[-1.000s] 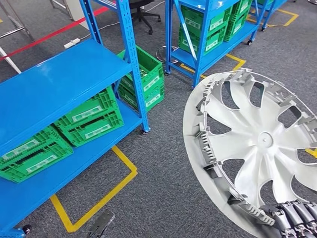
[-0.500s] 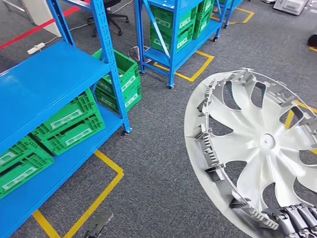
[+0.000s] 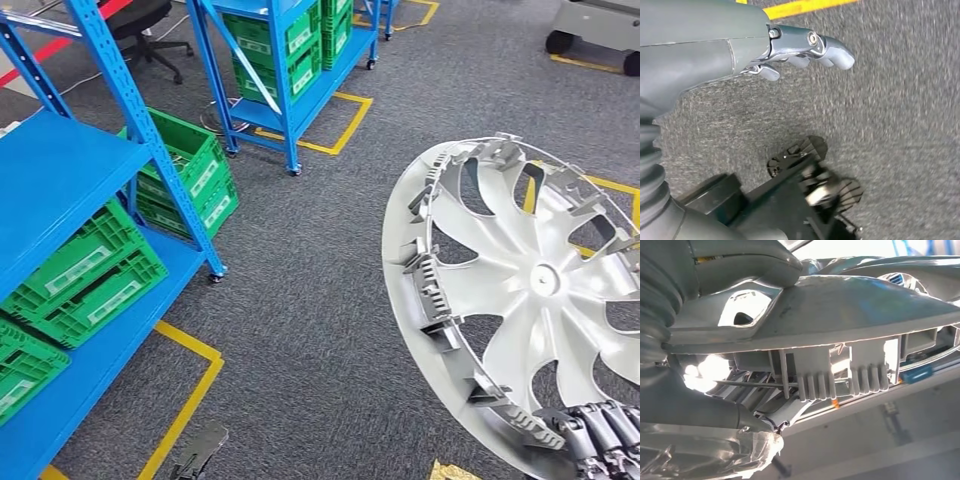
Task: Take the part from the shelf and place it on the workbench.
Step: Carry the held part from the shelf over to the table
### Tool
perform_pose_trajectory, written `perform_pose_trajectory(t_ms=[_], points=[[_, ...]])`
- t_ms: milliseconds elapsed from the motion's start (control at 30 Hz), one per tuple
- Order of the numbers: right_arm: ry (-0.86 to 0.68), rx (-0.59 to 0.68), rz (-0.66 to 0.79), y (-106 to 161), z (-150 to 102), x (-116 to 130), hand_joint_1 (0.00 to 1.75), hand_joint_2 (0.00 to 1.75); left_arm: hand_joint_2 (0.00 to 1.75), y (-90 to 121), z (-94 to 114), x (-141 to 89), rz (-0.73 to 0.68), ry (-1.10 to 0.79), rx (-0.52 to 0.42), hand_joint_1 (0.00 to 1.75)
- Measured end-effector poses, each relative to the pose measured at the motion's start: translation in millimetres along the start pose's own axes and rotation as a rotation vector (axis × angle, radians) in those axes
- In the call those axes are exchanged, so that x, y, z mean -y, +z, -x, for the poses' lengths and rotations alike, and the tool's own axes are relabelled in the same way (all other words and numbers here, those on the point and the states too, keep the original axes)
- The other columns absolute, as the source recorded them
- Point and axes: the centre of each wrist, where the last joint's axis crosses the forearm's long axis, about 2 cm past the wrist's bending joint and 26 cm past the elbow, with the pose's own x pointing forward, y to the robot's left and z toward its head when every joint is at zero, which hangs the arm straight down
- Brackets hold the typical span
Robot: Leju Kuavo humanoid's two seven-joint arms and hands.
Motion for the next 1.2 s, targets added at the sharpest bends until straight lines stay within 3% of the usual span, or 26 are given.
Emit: perform_pose_trajectory(t_ms=[800,1200], points=[[0.022,-0.064,-0.017,2.0,0.4,4.3,1.75,1.75,1.75,2.4,1.7,8.9,0.035,-0.019,0.001,0.00],[0.080,-0.195,-0.016,21.3,28.6,30.8,1.75,1.75,1.75,-2.8,-26.4,39.4,0.115,-0.056,0.014,0.00]])
